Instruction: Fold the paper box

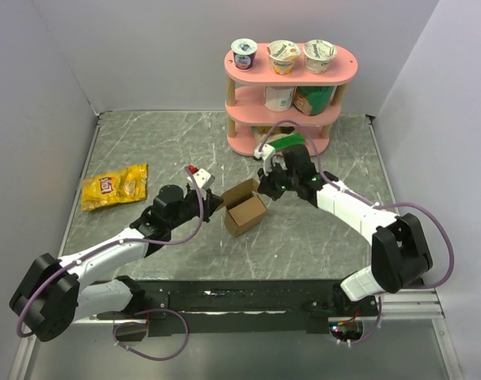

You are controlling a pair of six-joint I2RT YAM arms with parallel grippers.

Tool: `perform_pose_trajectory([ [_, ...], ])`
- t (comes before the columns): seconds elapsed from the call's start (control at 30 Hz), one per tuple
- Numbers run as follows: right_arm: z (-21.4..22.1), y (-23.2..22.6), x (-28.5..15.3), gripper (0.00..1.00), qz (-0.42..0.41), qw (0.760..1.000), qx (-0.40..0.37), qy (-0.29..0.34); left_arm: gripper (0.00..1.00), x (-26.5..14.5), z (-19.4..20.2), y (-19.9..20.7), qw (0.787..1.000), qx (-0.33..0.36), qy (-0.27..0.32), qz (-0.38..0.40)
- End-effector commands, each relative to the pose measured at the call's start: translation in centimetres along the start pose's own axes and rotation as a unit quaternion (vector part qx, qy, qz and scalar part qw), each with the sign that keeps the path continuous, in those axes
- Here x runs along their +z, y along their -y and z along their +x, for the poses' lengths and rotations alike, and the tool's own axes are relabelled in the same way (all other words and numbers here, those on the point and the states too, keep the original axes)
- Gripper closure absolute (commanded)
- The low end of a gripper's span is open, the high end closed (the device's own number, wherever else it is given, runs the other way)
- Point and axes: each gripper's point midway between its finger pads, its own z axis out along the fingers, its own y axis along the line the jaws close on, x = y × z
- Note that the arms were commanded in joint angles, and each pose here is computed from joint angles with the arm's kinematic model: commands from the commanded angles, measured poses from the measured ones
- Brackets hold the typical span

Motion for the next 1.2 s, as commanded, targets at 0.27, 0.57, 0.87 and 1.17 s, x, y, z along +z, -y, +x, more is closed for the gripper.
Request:
perform_pose_trajectory([
  [0.27,-1.7,-0.4,0.0,1.00,0.153,0.987,0.053,0.016,0.99,0.8,-1.3,-2.1,0.995,-0.045,0.001,-0.090],
  [0.57,-1.5,-0.9,0.0,1.00,0.184,0.977,0.103,0.025,0.99,1.8,-1.5,-3.0,0.983,-0.092,0.009,-0.160],
  [0.87,-0.9,-1.6,0.2,1.00,0.186,0.977,0.106,0.024,0.99,3.2,-1.1,-2.7,0.979,-0.085,-0.006,-0.184],
  [1.17,-0.8,-1.6,0.2,1.00,0.191,0.975,0.112,0.023,0.99,3.6,-1.0,-2.3,0.974,-0.093,-0.009,-0.208],
])
